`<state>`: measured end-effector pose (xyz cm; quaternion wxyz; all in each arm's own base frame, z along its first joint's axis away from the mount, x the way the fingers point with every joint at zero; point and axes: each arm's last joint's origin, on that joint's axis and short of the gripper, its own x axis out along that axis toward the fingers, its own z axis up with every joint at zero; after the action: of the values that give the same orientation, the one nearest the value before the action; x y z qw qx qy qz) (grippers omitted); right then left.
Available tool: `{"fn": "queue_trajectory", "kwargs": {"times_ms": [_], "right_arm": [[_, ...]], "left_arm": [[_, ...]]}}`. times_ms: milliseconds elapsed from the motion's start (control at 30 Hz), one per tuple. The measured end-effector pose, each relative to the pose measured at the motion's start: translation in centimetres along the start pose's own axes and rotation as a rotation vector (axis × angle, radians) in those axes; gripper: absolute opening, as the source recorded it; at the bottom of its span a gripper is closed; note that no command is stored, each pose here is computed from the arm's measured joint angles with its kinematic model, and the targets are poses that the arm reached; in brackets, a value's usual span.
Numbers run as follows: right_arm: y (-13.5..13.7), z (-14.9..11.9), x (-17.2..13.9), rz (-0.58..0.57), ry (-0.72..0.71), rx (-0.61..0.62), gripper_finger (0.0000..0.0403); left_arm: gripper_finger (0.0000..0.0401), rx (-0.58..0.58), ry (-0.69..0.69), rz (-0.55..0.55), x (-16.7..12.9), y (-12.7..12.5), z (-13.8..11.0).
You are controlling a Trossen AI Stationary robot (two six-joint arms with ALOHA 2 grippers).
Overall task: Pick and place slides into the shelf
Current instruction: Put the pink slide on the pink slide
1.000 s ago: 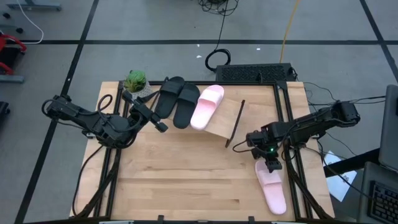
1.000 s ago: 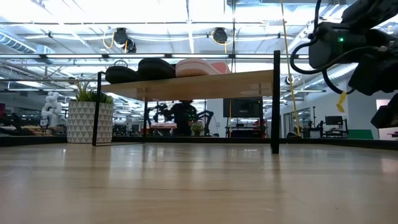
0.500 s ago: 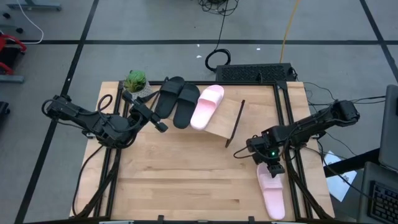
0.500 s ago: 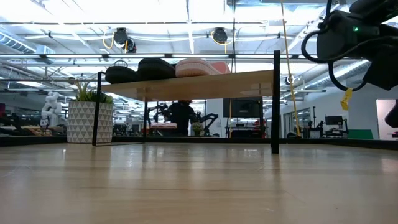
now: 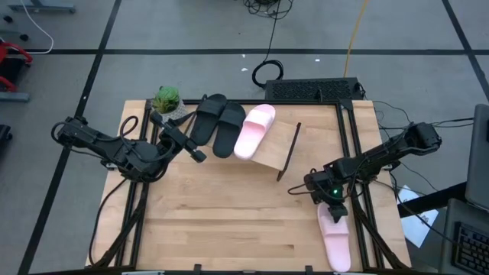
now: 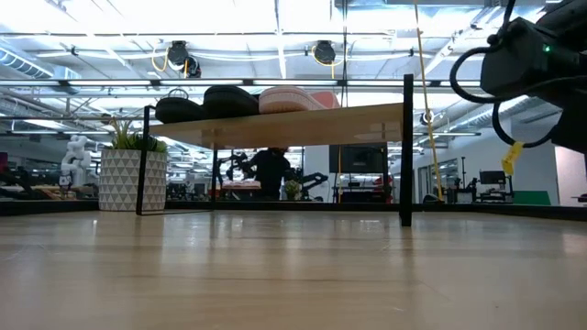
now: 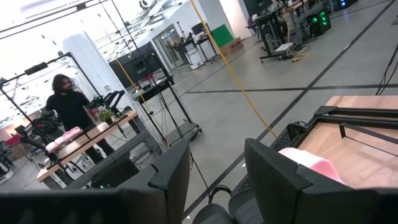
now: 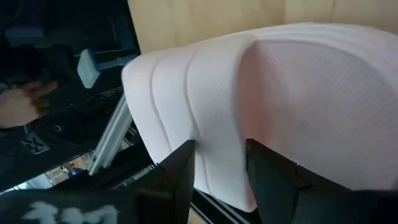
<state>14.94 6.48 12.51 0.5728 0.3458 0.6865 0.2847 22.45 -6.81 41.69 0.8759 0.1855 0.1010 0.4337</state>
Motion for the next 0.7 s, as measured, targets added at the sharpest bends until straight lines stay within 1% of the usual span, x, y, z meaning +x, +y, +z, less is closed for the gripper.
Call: {"fn": "queue_trajectory", "kwargs": {"times_ms": [267,700], "right_arm": [[0.58,0.80,-0.04,0.073,-0.039,-0.034,0.0130],[0.87,0.65,-0.09,0.176,0.019,-0.035,0.0130]], "left_arm": [[0.0159,-0.005,0.000,-0.001,-0.01,-0.01,0.00],[0.0159,0.001,-0.001,-0.004,-0.06,-0.03,-0.01]]}}
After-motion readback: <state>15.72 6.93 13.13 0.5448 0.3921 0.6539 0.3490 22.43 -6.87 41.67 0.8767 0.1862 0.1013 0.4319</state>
